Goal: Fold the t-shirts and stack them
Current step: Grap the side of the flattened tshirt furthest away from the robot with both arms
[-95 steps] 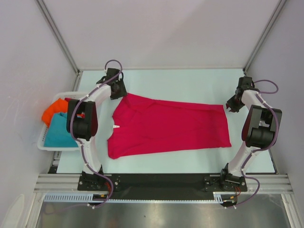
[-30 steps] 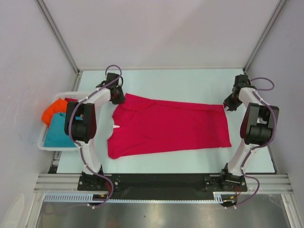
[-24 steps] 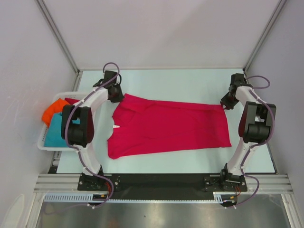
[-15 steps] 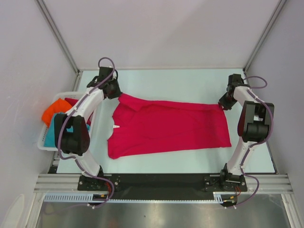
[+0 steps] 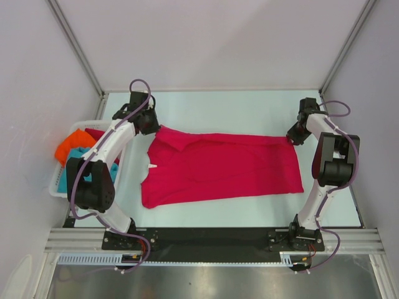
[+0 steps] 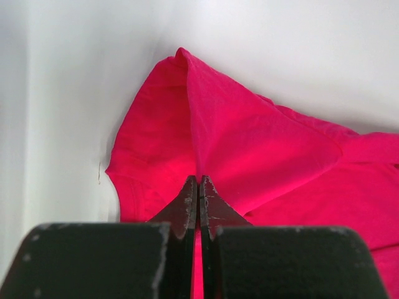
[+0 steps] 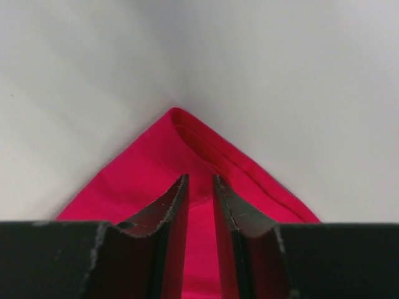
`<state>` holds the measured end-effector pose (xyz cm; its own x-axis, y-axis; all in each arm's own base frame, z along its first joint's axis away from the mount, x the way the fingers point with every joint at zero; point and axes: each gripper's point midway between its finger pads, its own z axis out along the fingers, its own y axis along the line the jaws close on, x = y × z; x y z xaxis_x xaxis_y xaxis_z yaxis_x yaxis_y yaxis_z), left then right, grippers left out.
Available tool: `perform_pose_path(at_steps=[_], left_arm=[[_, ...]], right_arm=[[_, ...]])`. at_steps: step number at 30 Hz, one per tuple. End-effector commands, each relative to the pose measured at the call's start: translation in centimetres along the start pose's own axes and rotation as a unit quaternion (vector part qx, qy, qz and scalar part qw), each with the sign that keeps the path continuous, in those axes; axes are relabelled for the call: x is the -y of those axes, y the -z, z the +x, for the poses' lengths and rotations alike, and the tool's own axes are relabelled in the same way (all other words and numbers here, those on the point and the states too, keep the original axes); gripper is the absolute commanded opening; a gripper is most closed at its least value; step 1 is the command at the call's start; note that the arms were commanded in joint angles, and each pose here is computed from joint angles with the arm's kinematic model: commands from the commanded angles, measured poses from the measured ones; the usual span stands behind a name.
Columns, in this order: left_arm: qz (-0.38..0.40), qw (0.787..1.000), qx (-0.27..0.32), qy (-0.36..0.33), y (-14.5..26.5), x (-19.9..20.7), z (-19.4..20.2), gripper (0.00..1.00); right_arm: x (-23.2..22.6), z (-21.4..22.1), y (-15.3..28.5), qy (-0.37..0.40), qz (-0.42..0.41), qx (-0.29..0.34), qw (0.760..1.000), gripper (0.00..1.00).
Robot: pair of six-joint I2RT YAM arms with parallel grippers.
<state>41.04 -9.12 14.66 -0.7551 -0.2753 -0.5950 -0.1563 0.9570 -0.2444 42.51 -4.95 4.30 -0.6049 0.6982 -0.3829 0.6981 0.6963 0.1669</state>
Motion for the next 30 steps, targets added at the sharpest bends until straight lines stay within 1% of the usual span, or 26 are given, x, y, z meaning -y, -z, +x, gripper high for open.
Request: perform_pose_path(at_steps=[1,9,15,17,18,19,20,21,30], left_arm=[[0.010,1.000,0.025,0.000,1.7,0.5,-1.0,0.00],[0.008,1.000,0.028,-0.004,2.0,0.4,-1.1,0.00],[0.007,1.000,0.024,-0.004,1.9,0.4,-0.9,0.00],[0.008,1.000,0.025,-0.004,1.9,0.4,-1.0,0.00],[0.008,1.000,0.025,-0.004,1.9,0.5,-1.0,0.00],[0.007,1.000,0.025,-0.004,1.9,0.4,-1.0,0.00],[0.008,1.000,0.025,-0.004,1.9,0.4,-1.0,0.00],[0.007,1.000,0.024,-0.004,1.8,0.4,-1.0,0.00],[0.011,0.999,0.030,-0.005,2.1,0.7,-1.5,0.00]], right_arm=[[0.4,0.5,0.2,0.000,0.002,0.001,1.000,0.27],[1.4,1.8,-0.5,-0.002,0.010,-0.009,1.000,0.27],[1.4,1.7,-0.5,0.002,0.009,-0.005,1.000,0.27],[1.4,1.8,-0.7,0.002,0.007,-0.009,1.000,0.23],[1.2,1.8,-0.7,0.004,0.004,-0.008,1.000,0.18],[1.2,2.0,-0.8,0.005,0.001,-0.012,1.000,0.08],[1.0,1.9,-0.7,0.004,-0.002,-0.010,1.000,0.03],[0.9,2.0,-0.7,0.007,-0.006,-0.011,1.000,0.00],[-0.1,1.1,1.2,0.030,-0.027,0.027,0.999,0.00]])
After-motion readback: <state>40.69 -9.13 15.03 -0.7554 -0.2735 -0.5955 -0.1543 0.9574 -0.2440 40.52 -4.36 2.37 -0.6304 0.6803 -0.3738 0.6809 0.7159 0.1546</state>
